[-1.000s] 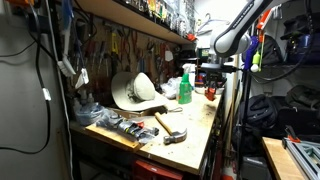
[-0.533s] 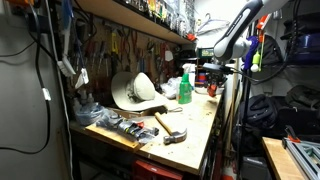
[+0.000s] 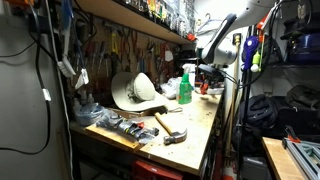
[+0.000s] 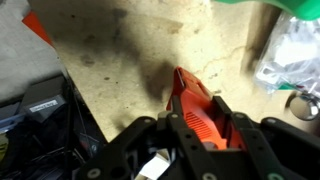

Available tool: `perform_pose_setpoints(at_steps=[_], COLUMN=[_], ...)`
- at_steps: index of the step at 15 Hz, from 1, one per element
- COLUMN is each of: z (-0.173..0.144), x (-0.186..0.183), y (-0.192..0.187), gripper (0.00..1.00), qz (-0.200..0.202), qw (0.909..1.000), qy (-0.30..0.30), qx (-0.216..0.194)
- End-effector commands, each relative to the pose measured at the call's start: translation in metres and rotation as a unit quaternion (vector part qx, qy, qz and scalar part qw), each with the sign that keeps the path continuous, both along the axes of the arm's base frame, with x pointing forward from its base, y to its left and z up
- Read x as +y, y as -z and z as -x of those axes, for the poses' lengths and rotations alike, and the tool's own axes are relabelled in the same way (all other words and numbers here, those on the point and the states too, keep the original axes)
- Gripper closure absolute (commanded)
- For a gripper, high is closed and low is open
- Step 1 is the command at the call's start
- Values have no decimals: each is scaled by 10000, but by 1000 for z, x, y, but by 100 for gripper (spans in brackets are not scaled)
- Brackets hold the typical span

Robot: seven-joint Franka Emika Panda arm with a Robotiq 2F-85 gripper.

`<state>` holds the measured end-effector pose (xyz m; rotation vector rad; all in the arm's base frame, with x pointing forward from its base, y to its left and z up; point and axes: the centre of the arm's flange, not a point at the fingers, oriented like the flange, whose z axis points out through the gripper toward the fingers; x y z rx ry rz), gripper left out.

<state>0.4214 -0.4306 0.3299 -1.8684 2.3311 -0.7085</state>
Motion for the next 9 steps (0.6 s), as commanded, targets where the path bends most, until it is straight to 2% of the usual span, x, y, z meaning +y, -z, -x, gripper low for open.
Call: perform_pose_setpoints(at_steps=[1,5,9], z=[-21,-29,-37], x=[-44,-76,-88], y=[6,15,25], gripper=[91,91,91], qz=[6,-114,-192], qw=[9997,9994,9991], qy=[-12,16,-81], qx=[-233,-318,-357])
